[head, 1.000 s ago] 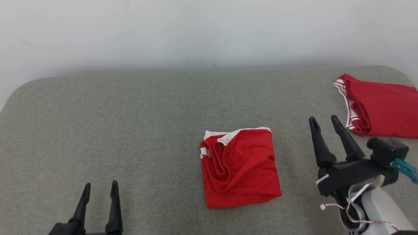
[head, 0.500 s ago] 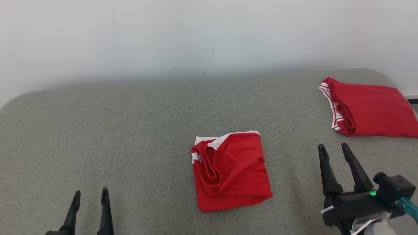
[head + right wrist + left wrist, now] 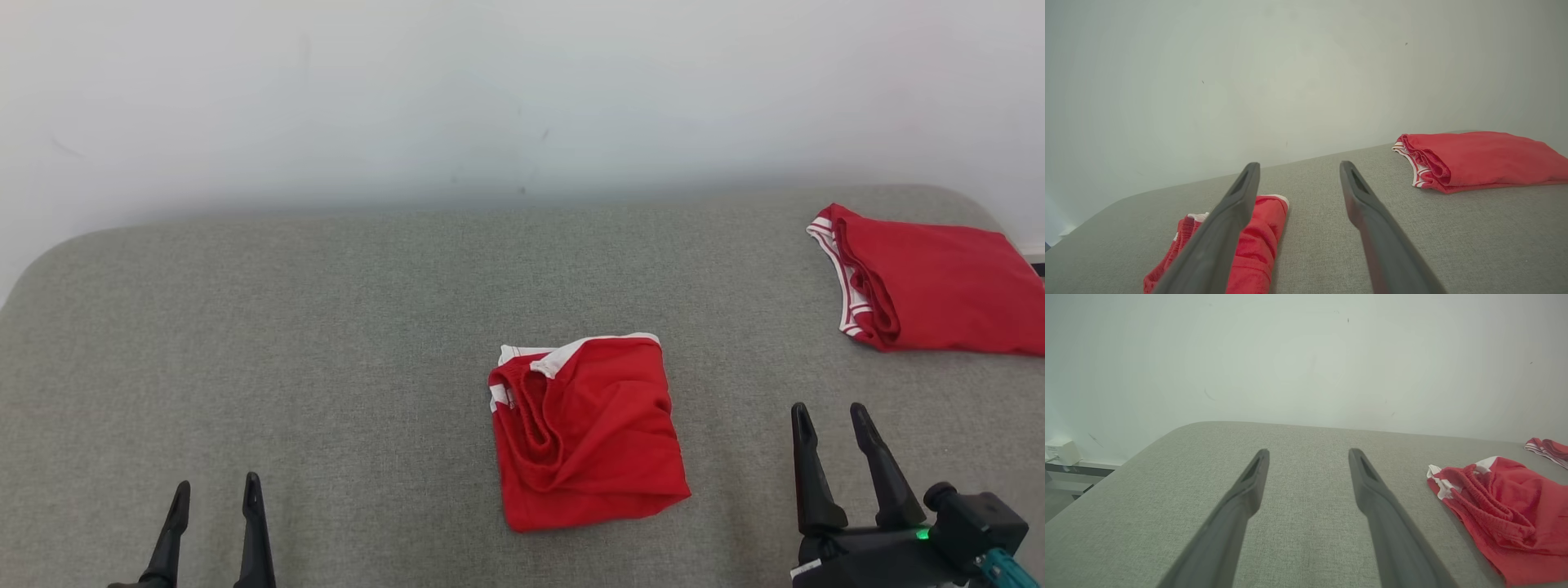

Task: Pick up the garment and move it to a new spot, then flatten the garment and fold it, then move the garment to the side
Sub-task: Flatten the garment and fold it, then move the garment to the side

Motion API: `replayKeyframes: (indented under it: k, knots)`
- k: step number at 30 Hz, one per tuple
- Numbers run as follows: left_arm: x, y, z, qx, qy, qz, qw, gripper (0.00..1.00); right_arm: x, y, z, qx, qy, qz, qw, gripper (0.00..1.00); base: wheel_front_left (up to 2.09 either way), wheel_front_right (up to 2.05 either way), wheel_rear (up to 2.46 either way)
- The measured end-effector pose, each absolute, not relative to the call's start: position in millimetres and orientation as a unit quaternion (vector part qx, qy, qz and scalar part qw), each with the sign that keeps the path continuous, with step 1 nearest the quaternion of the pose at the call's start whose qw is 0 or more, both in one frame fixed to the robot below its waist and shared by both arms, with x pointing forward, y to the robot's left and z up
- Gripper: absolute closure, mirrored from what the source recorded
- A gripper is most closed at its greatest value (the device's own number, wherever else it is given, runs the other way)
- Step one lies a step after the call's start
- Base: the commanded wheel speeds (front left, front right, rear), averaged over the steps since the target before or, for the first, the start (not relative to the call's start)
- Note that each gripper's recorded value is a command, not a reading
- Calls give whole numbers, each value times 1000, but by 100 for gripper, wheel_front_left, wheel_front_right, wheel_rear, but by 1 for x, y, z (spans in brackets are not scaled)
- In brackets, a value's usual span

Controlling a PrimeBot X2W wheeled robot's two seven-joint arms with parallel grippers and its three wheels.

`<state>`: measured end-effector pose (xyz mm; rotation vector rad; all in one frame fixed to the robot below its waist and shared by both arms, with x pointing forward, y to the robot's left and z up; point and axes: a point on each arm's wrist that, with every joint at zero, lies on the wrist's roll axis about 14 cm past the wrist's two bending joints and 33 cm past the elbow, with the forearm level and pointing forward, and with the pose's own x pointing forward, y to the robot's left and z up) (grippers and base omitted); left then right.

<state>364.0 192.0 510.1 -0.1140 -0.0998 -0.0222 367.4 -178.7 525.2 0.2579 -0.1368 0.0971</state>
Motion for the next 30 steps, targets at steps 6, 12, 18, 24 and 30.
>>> replayKeyframes:
  k: [6, 12, 18, 24, 30]
  knots:
    - [358, 196, 508, -51, -47, -5, 998, 0, 361, -172, 515, 133, -55, 46, 989, 0, 0, 0, 0]
    - [357, 199, 507, -47, -46, -2, 998, 0, 360, -167, 510, 131, -47, 50, 989, 0, 0, 0, 0]
    - [356, 200, 508, -47, -46, 1, 998, 0, 360, -165, 509, 129, -45, 53, 989, 0, 0, 0, 0]
    - [355, 201, 507, -47, -45, 2, 998, 0, 360, -163, 507, 125, -41, 55, 990, 0, 0, 0, 0]
    - [355, 201, 507, -46, -45, 2, 998, 0, 360, -161, 504, 121, -37, 58, 990, 0, 0, 0, 0]
